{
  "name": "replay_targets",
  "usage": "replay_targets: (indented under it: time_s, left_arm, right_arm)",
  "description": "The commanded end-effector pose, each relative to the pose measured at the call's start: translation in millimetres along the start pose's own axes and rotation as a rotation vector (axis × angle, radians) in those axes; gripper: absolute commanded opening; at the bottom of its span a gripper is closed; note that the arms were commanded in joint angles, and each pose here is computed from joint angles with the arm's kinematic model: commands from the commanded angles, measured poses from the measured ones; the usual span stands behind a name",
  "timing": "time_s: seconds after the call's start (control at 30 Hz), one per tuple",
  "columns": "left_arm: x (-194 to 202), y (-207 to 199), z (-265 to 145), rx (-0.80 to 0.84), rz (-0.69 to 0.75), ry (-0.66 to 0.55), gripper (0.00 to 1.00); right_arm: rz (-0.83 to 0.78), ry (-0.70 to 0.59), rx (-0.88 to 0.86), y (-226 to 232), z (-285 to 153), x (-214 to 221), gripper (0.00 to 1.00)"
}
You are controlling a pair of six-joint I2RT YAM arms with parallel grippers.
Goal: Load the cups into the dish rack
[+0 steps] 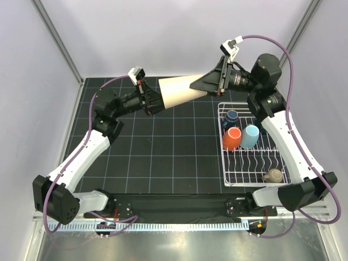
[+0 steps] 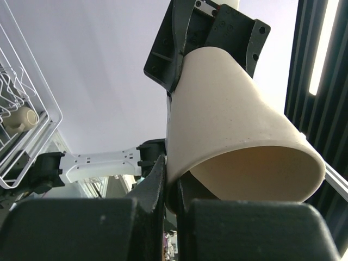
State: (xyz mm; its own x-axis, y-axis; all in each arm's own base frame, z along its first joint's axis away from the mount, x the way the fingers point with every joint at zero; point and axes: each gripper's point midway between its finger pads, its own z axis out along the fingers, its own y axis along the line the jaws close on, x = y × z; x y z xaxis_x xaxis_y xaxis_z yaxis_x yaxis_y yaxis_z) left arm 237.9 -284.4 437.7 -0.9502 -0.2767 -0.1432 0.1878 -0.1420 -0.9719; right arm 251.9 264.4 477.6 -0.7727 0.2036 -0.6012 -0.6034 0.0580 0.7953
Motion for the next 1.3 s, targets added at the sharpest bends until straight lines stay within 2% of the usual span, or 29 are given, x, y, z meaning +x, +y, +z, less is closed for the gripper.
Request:
replay_targets:
  time_s: [0.0, 0.03, 0.13, 0.2, 0.23, 0.33, 0.37, 0.4, 0.47, 0.5, 0.53, 0.57, 0.6, 0.67, 0.7, 0.73, 0.77, 0.8, 0.83, 0.93, 1.03, 1.27]
  left_arm:
    - [2.9, -7.8, 0.6, 0.036, 0.031, 0.016, 0.06]
    - [2.4, -7.1, 0.5, 0.035, 0.027, 0.012, 0.24]
    - [1.0, 4.0, -1.0, 0.011, -0.006, -0.004, 0.66]
    - [2.1, 9.3, -3.3, -0.004, -0.019, -0.005, 0.73]
    - [0.6, 10.8, -4.8, -0.010, -0.022, -0.012, 0.80]
    - [-1.6, 23.5, -10.1, -0.068, -0.038, -0.027, 0.85]
    - [-3.5, 28.1, -12.7, -0.095, -0.040, -0.036, 0.93]
    - [-2.4, 50.2, -18.1, -0.188, -0.064, -0.041, 0.94]
    - [-5.2, 58.8, -26.2, -0.252, -0.047, -0.055, 0.95]
    - [-5.2, 72.9, -31.8, -0.304, -0.018, -0.053, 0.95]
    - [-0.9, 91.8, -42.0, -0.397, -0.091, -0.056, 0.95]
    - [-0.9, 99.4, -46.9, -0.435, -0.090, -0.057, 0.95]
    - [-4.4, 107.3, -53.5, -0.475, -0.088, -0.079, 0.95]
    - [2.4, 124.3, -66.9, -0.571, -0.099, -0.070, 0.95]
    - [0.6, 131.3, -73.3, -0.617, -0.100, -0.087, 0.96]
    - [1.2, 137.5, -79.5, -0.658, -0.051, -0.076, 0.96]
    - [6.8, 139.5, -86.6, -0.713, -0.072, -0.065, 0.96]
    - [6.8, 141.9, -90.5, -0.742, -0.054, -0.063, 0.96]
    - [3.9, 144.0, -94.0, -0.772, -0.034, -0.076, 0.96]
    - [3.7, 140.5, -96.2, -0.781, 0.003, -0.072, 0.96]
    - [3.3, 137.7, -96.5, -0.784, 0.027, -0.067, 0.95]
    - [2.3, 130.8, -96.5, -0.813, 0.106, -0.058, 0.95]
  right_arm:
    - [-0.036, 0.005, -0.016, 7.8, -2.8, 2.7, 0.10]
    - [-0.042, -0.001, -0.008, 8.0, -3.0, 1.6, 0.04]
    - [-0.051, -0.019, 0.039, 2.4, -4.4, -1.5, 0.04]
    - [-0.037, -0.022, 0.081, -6.0, -6.8, -0.7, 0.04]
    - [-0.038, -0.048, 0.111, -9.4, -11.3, -5.3, 0.04]
    - [-0.012, -0.072, 0.247, -29.8, -29.3, -5.7, 0.04]
    - [-0.013, -0.120, 0.324, -42.3, -41.9, -14.8, 0.04]
    - [0.012, -0.109, 0.418, -58.2, -54.5, -7.4, 0.04]
    - [0.020, -0.188, 0.584, -81.3, -84.7, -21.4, 0.04]
    - [0.090, -0.169, 0.698, -98.0, -102.2, -7.9, 0.04]
    - [0.048, -0.172, 0.777, -102.1, -116.9, -10.9, 0.04]
    - [0.073, -0.170, 0.887, -120.2, -133.1, -9.6, 0.04]
    - [0.135, -0.178, 1.075, -138.6, -166.6, 1.0, 0.04]
    - [0.146, -0.183, 1.238, -147.4, -198.8, 4.3, 0.04]
    - [0.188, -0.206, 1.394, -155.0, -233.6, 10.6, 0.04]
    - [0.191, -0.211, 1.467, -156.5, -250.0, 13.7, 0.04]
    - [0.212, -0.235, 1.646, -156.8, -286.2, 21.1, 0.04]
    - [0.227, -0.242, 1.658, -155.8, -291.5, 23.9, 0.04]
    - [0.230, -0.254, 1.774, -157.2, -314.6, 29.0, 0.04]
    - [0.243, -0.319, 1.957, -155.4, -356.1, 38.2, 0.04]
    - [0.293, -0.363, 2.057, -159.4, -378.6, 47.3, 0.04]
    - [0.324, -0.357, 2.124, -189.9, -394.3, 56.4, 0.04]
